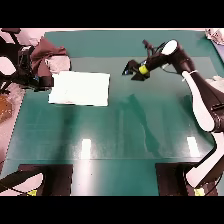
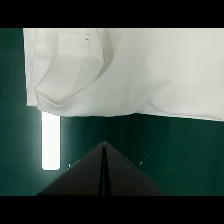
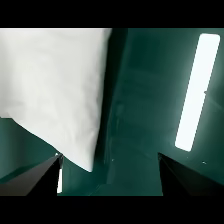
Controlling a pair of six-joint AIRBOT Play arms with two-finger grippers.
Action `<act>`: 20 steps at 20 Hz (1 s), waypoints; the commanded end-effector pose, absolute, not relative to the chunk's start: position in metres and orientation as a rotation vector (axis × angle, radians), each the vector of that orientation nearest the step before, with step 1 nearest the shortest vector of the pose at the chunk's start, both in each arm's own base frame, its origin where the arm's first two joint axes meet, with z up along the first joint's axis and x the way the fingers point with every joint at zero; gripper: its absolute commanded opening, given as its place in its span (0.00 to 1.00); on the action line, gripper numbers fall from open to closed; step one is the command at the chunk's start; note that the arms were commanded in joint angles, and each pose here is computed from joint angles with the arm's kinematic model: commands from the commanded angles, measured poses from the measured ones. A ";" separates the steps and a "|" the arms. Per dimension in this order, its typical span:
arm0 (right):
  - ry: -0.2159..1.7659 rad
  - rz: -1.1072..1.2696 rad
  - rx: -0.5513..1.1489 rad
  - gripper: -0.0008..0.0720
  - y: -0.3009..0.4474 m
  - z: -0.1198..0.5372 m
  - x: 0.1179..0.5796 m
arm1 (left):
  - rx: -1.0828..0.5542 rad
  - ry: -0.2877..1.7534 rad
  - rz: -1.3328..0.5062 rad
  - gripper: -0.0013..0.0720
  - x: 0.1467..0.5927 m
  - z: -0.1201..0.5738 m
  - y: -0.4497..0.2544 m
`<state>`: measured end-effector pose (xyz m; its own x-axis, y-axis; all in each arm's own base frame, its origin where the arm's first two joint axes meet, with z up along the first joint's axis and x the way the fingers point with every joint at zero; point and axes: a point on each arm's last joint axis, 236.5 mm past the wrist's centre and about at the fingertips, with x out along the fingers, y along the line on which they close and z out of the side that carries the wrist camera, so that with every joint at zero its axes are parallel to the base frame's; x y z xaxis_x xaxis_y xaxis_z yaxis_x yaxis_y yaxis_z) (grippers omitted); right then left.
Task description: Fold the shirts.
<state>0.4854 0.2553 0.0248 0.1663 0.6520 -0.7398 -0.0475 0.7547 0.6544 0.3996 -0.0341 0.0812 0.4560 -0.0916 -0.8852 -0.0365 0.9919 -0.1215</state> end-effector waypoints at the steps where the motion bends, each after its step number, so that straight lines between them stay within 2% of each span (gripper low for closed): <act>1: 1.283 0.628 0.654 0.94 0.295 -0.008 0.474 | -0.129 1.140 -0.030 0.06 0.390 0.073 -0.033; 5: 1.186 0.582 0.789 0.94 0.335 -0.048 0.487 | -0.126 1.188 -0.029 0.06 0.380 0.068 -0.033; 8: 1.146 0.660 0.917 0.94 0.382 -0.058 0.490 | -0.124 1.210 -0.029 0.06 0.375 0.067 -0.033; 12: 1.070 0.729 0.909 0.90 0.432 -0.053 0.512 | -0.106 1.226 -0.015 0.06 0.371 0.065 -0.029; 13: 1.033 0.772 0.908 0.40 0.439 -0.033 0.520 | -0.101 1.234 -0.011 0.06 0.370 0.064 -0.027; 14: 0.991 0.816 0.890 0.04 0.438 -0.009 0.528 | -0.089 1.239 -0.002 0.06 0.368 0.064 -0.024; 17: 0.970 0.862 0.789 0.03 0.404 0.070 0.534 | -0.077 1.236 0.008 0.06 0.366 0.067 -0.021; 20: 0.955 0.704 0.576 0.03 0.317 0.133 0.531 | -0.089 1.256 0.000 0.06 0.362 0.066 -0.024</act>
<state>0.5343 0.3819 0.0928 0.3371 0.8615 -0.3798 -0.2802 0.4769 0.8331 0.3661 -0.0235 0.0664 0.3267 -0.0475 -0.9440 -0.0470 0.9967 -0.0664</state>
